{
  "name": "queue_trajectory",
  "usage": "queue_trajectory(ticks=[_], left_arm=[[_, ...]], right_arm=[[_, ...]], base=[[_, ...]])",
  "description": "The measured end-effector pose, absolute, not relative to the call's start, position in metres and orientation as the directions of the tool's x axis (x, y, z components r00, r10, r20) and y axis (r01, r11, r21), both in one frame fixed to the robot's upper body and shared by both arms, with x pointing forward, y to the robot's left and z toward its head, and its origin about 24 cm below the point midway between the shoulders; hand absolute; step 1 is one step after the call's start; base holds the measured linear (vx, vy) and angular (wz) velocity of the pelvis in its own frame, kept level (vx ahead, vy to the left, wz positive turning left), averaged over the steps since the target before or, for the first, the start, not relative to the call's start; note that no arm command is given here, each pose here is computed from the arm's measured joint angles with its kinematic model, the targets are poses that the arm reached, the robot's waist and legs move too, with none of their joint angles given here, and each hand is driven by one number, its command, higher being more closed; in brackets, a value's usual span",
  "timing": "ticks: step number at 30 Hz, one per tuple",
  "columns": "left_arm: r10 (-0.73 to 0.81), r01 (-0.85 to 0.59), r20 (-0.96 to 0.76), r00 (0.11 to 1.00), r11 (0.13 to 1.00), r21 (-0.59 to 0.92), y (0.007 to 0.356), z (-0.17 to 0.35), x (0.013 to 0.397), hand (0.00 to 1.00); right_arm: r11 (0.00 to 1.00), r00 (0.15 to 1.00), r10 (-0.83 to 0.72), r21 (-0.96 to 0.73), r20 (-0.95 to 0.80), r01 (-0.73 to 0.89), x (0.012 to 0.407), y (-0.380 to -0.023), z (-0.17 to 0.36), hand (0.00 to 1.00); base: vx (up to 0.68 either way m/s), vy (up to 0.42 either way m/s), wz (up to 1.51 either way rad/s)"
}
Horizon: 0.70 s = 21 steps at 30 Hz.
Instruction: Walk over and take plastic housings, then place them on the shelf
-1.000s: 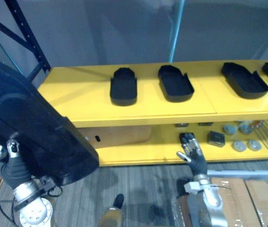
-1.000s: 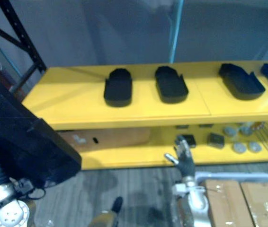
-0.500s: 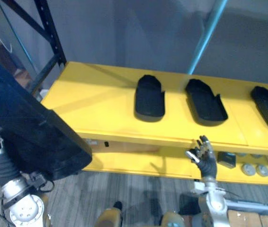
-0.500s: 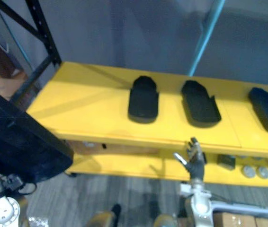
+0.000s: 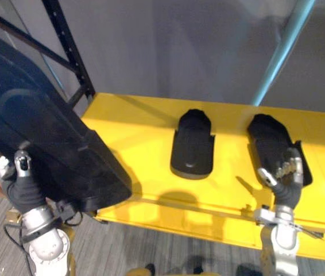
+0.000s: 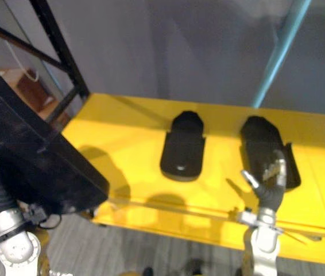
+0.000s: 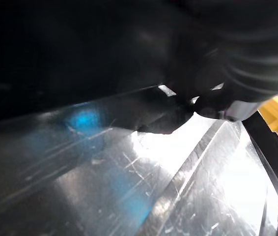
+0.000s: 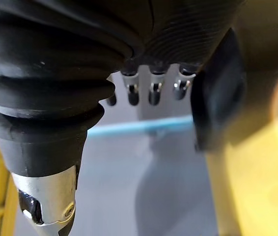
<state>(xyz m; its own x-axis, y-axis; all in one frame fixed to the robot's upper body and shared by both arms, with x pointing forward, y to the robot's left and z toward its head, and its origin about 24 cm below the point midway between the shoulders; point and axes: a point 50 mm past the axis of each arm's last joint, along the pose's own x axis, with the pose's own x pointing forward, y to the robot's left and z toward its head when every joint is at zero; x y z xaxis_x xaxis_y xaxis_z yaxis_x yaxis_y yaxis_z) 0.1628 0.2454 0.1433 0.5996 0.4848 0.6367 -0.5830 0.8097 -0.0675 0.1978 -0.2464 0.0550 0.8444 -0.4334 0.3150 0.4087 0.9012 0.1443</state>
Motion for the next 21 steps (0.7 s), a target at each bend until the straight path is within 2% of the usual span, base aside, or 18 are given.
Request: queue_trajectory(ticks=[3,5,8,10,11,13,15,16,17,19,21], left_arm=[[0.498,-0.608,0.642,0.582,0.791,-0.062,0.250,0.145,0.161,1.00],[0.498,-0.615,0.649,0.576,0.786,-0.057,0.252,0.146,0.161,1.00],[0.517,-0.647,0.659,0.546,0.760,-0.060,0.259,0.149,0.158,1.00],[0.533,-0.681,0.674,0.512,0.730,-0.061,0.267,0.153,0.154,1.00],[0.537,-0.690,0.677,0.504,0.722,-0.059,0.269,0.154,0.152,1.00],[0.560,-0.726,0.687,0.463,0.685,-0.069,0.279,0.157,0.146,1.00],[0.568,-0.736,0.691,0.448,0.673,-0.076,0.282,0.158,0.144,1.00],[0.568,-0.738,0.693,0.445,0.671,-0.076,0.283,0.159,0.143,1.00],[0.568,-0.741,0.694,0.443,0.668,-0.074,0.284,0.159,0.143,1.00],[0.570,-0.742,0.693,0.441,0.667,-0.076,0.286,0.160,0.141,1.00],[0.575,-0.734,0.687,0.444,0.674,-0.089,0.287,0.159,0.141,1.00]], right_arm=[[0.893,0.831,-0.449,0.156,0.328,0.422,0.196,-0.246,0.057,0.00],[0.874,0.790,-0.486,0.177,0.375,0.453,0.194,-0.248,0.068,0.00],[0.732,0.565,-0.627,0.160,0.537,0.662,0.177,-0.263,0.102,0.00],[0.491,0.258,-0.734,0.230,0.628,0.840,0.149,-0.290,0.126,0.00],[0.434,0.186,-0.745,0.253,0.640,0.865,0.142,-0.295,0.130,0.00],[0.200,-0.085,-0.726,0.328,0.682,0.924,0.115,-0.311,0.146,0.00],[0.082,-0.197,-0.708,0.355,0.679,0.931,0.101,-0.319,0.147,0.00],[-0.027,-0.285,-0.697,0.373,0.658,0.927,0.087,-0.325,0.144,0.00],[-0.074,-0.324,-0.688,0.382,0.649,0.921,0.080,-0.327,0.143,0.00],[-0.135,-0.373,-0.685,0.394,0.626,0.909,0.072,-0.329,0.138,0.00],[-0.191,-0.370,-0.726,0.347,0.580,0.918,0.066,-0.329,0.121,0.00]], base=[[0.03,0.016,-0.17],[-0.01,0.015,-0.19],[-0.04,-0.001,-0.07],[-0.06,-0.021,0.04],[-0.05,-0.018,0.08],[-0.02,-0.006,0.09],[0.01,0.002,-0.02],[0.02,0.008,-0.11],[0.02,0.008,-0.14],[0.02,0.009,-0.22],[0.01,-0.002,-0.19]])
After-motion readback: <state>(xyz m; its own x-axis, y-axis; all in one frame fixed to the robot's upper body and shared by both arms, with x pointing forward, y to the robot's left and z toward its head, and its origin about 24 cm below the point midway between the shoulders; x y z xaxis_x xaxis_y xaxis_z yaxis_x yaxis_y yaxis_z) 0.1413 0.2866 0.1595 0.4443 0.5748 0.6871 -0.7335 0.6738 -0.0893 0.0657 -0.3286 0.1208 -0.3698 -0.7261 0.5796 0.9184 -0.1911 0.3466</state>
